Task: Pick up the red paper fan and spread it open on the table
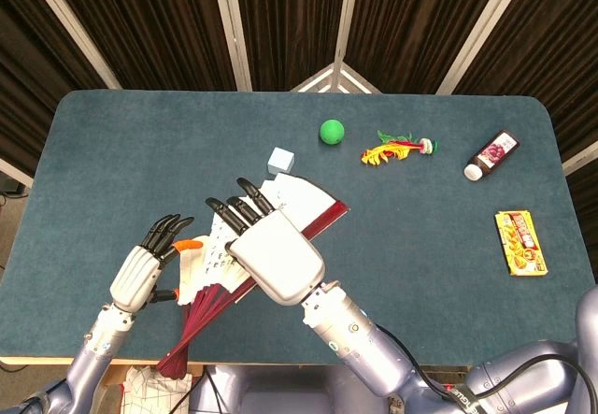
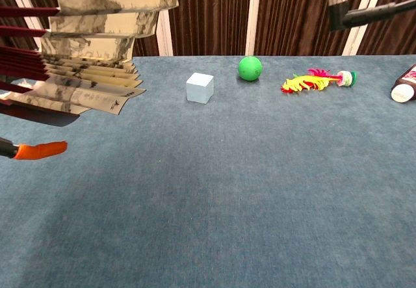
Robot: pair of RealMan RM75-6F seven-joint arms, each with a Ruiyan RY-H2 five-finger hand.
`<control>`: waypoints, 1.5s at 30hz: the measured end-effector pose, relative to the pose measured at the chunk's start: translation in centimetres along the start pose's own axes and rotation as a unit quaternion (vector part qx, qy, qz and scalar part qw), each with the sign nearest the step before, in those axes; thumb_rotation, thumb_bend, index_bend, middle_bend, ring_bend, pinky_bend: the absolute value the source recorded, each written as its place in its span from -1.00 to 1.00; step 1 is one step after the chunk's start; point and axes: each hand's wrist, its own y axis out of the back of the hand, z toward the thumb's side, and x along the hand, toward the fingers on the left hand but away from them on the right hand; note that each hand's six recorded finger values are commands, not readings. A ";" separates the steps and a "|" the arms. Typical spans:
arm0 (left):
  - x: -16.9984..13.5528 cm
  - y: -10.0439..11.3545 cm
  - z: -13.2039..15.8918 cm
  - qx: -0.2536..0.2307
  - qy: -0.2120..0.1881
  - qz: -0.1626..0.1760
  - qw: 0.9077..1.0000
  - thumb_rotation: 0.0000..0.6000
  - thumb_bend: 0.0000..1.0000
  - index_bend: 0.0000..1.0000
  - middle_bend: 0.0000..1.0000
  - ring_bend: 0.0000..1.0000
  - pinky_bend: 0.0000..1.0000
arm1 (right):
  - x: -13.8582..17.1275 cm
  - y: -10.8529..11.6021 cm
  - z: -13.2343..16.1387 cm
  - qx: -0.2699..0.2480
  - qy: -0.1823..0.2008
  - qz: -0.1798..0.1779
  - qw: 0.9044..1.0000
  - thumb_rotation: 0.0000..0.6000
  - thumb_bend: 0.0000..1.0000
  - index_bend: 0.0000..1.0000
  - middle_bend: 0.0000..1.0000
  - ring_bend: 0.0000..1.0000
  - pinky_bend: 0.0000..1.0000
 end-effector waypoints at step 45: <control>1.8 5.7 -3.6 0.162 -0.030 0.126 0.978 1.00 0.02 0.14 -0.46 -1.00 -0.78 | 4.2 0.0 -12.9 -0.003 -0.123 -0.011 0.992 1.00 -0.24 0.72 -0.65 -0.57 -0.82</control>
